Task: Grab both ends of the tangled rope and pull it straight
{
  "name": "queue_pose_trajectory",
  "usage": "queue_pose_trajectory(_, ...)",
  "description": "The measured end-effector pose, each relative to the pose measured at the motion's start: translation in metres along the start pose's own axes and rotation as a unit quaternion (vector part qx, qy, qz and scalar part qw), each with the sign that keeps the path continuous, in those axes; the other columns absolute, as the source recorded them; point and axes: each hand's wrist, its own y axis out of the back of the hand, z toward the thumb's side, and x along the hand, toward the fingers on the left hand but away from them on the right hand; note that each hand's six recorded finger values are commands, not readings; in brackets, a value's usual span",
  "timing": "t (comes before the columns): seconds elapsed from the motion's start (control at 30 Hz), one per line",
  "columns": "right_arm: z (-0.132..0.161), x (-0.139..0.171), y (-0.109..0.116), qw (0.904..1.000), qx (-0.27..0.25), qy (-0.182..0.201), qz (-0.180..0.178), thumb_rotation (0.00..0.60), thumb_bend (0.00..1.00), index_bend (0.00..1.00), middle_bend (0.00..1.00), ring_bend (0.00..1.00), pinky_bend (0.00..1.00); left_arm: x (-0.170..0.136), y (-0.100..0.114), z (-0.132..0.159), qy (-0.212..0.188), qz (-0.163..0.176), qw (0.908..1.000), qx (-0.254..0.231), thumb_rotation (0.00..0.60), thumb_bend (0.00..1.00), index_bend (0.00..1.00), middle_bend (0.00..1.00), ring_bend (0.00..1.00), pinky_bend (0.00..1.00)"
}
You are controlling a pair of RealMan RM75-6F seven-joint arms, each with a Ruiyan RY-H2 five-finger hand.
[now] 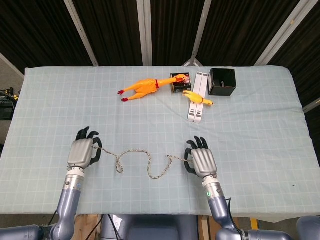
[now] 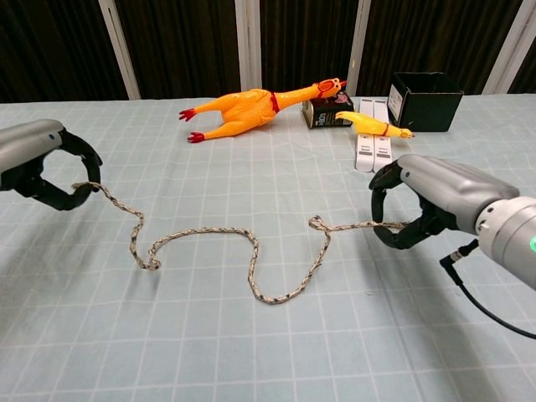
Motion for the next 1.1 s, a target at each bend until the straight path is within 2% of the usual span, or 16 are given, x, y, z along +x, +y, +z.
queue_pose_trajectory(0.27, -0.036, -0.006, 0.033, 0.9987, 0.026, -0.03, -0.031, 0.6, 0.46, 0.65, 0.23, 0.0, 0.0, 0.001, 0.042, -0.035, 0.019, 0.027, 0.9994, -0.007, 0.6, 0.66, 0.64, 0.21, 0.03, 0.01)
queue_pose_trajectory(0.53, -0.067, -0.006, 0.057, 0.9962, 0.046, -0.056, -0.049, 0.6, 0.46, 0.65, 0.23, 0.0, 0.0, -0.008, 0.068, -0.064, 0.032, 0.04, 0.9984, -0.025, 0.6, 0.66, 0.64, 0.21, 0.03, 0.01)
queue_pose_trajectory(1.1, -0.109, 0.013, 0.069, 0.993, 0.054, -0.093, -0.05, 0.6, 0.46, 0.65, 0.23, 0.0, 0.0, -0.029, 0.098, -0.101, 0.04, 0.052, 0.9974, -0.029, 0.6, 0.66, 0.64, 0.21, 0.03, 0.01)
